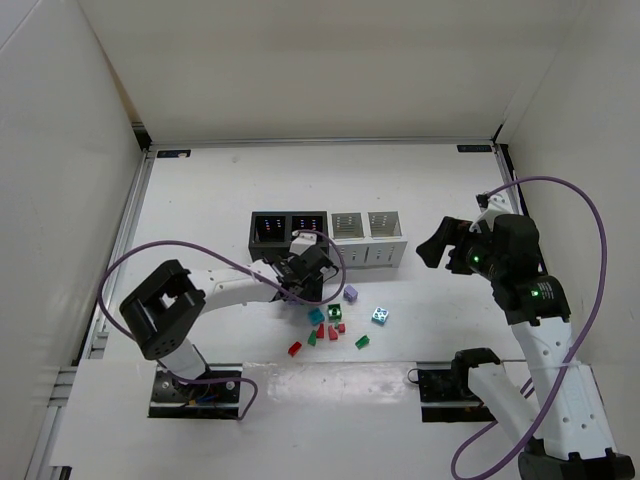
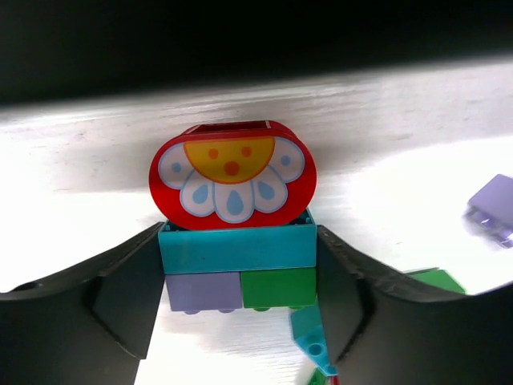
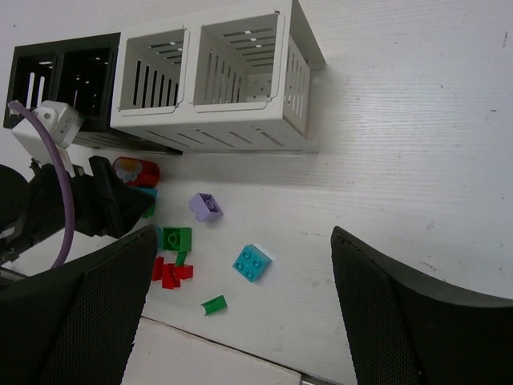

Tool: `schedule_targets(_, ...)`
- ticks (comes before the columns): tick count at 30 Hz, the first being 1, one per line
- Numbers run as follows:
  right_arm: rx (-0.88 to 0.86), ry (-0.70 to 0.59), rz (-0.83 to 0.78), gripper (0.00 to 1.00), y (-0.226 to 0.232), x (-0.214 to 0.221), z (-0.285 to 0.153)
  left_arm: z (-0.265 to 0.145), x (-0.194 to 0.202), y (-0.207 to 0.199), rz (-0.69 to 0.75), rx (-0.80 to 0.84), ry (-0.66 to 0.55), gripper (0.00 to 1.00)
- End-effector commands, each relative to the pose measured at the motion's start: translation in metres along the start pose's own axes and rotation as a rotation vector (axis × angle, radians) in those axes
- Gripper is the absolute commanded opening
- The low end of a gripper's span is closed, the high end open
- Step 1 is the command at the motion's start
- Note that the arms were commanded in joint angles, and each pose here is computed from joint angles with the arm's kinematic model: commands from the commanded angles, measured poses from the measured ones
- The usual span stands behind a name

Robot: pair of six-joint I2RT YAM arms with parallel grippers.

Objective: Sort the legos into containers by color

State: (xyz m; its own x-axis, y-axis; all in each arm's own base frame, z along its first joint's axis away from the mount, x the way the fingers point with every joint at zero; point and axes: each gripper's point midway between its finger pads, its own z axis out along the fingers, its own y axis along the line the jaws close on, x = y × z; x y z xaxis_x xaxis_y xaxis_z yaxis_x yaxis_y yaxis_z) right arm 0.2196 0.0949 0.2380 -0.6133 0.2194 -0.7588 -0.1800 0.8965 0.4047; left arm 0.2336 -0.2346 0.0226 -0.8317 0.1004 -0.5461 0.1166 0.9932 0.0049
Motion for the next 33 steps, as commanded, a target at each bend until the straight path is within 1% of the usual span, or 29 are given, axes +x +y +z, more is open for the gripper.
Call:
schedule_targets(1, -0.031, -0.024, -0.014, 0.90, 0.008, -0.007, -0.002, -0.012, -0.024, -0.010, -0.054, 0.011, -0.085, 0.75)
schedule_targets(4, -0.034, -0.023, -0.016, 0.90, 0.008, -0.006, -0.002, -0.018, -0.026, -0.010, -0.055, 0.015, -0.103, 0.67)
schedule_targets(5, -0.032, -0.021, -0.012, 0.90, 0.008, -0.005, -0.003, -0.018, -0.026, -0.008, -0.050, 0.009, -0.100, 0.60)
schedule_targets(7, -0.034, -0.019, -0.016, 0.90, 0.008, -0.005, -0.003, -0.023, -0.025, -0.010, -0.039, 0.017, -0.100, 0.55)
schedule_targets(9, -0.039, -0.025, -0.016, 0.90, 0.010, -0.006, -0.004, -0.033, -0.030, -0.011, -0.018, 0.027, -0.117, 0.55)
schedule_targets(11, -0.051, -0.020, -0.025, 0.90, 0.013, -0.005, -0.005, -0.049, -0.030, -0.019, 0.050, 0.060, -0.142, 0.55)
schedule_targets(13, -0.079, -0.005, -0.038, 0.90, 0.018, -0.002, -0.007, -0.070, -0.033, -0.030, 0.127, 0.123, -0.177, 0.55)
schedule_targets(14, -0.087, -0.001, -0.044, 0.90, 0.019, -0.002, -0.007, -0.088, -0.034, -0.040, 0.197, 0.180, -0.215, 0.55)
schedule_targets(15, -0.140, 0.014, -0.045, 0.90, 0.028, 0.001, -0.009, -0.104, -0.040, -0.042, 0.214, 0.222, -0.253, 0.55)
schedule_targets(16, -0.165, 0.021, -0.060, 0.90, 0.033, 0.000, -0.011, -0.123, -0.043, -0.047, 0.306, 0.294, -0.285, 0.55)
schedule_targets(17, -0.254, 0.051, -0.064, 0.90, 0.047, 0.004, -0.016, -0.138, -0.045, -0.051, 0.351, 0.353, -0.331, 0.53)
schedule_targets(18, -0.291, 0.059, -0.068, 0.90, 0.053, 0.004, -0.018, -0.157, -0.044, -0.058, 0.340, 0.453, -0.343, 0.53)
schedule_targets(19, -0.329, 0.059, -0.093, 0.90, 0.059, 0.003, -0.019, -0.165, -0.048, -0.061, 0.406, 0.495, -0.384, 0.56)
schedule_targets(20, -0.356, 0.065, -0.095, 0.90, 0.064, 0.004, -0.020, -0.170, -0.035, -0.065, 0.444, 0.571, -0.362, 0.56)
schedule_targets(21, -0.426, 0.105, -0.099, 0.90, 0.075, 0.009, -0.020, -0.178, -0.037, -0.069, 0.452, 0.614, -0.390, 0.56)
schedule_targets(22, -0.494, 0.126, -0.109, 0.90, 0.086, 0.012, -0.026, -0.196, -0.043, -0.065, 0.481, 0.661, -0.456, 0.56)
schedule_targets(23, -0.540, 0.156, -0.099, 0.90, 0.093, 0.014, -0.028, -0.205, -0.040, -0.068, 0.493, 0.711, -0.461, 0.56)
schedule_targets(24, -0.573, 0.175, -0.097, 0.90, 0.100, 0.016, -0.029, -0.212, -0.042, -0.065, 0.504, 0.722, -0.483, 0.56)
schedule_targets(25, -0.634, 0.212, -0.101, 0.90, 0.111, 0.021, -0.032, -0.215, -0.041, -0.064, 0.516, 0.728, -0.481, 0.56)
schedule_targets(27, -0.690, 0.237, -0.111, 0.90, 0.127, 0.021, -0.036, -0.219, -0.039, -0.063, 0.560, 0.733, -0.458, 0.55)
schedule_targets(28, -0.734, 0.270, -0.138, 0.90, 0.141, 0.027, -0.038, -0.220, -0.039, -0.063, 0.571, 0.730, -0.456, 0.53)
schedule_targets(29, -0.750, 0.271, -0.153, 0.90, 0.147, 0.028, -0.040, -0.214, -0.035, -0.063, 0.596, 0.717, -0.428, 0.53)
schedule_targets(30, -0.768, 0.244, -0.159, 0.90, 0.155, 0.021, -0.042, -0.217, -0.037, -0.065, 0.600, 0.724, -0.427, 0.52)
schedule_targets(31, -0.788, 0.260, -0.179, 0.90, 0.165, 0.026, -0.043, -0.219, -0.037, -0.066, 0.605, 0.731, -0.427, 0.52)
schedule_targets(33, -0.793, 0.241, -0.171, 0.90, 0.176, 0.018, -0.043, -0.217, -0.037, -0.071, 0.628, 0.738, -0.430, 0.52)
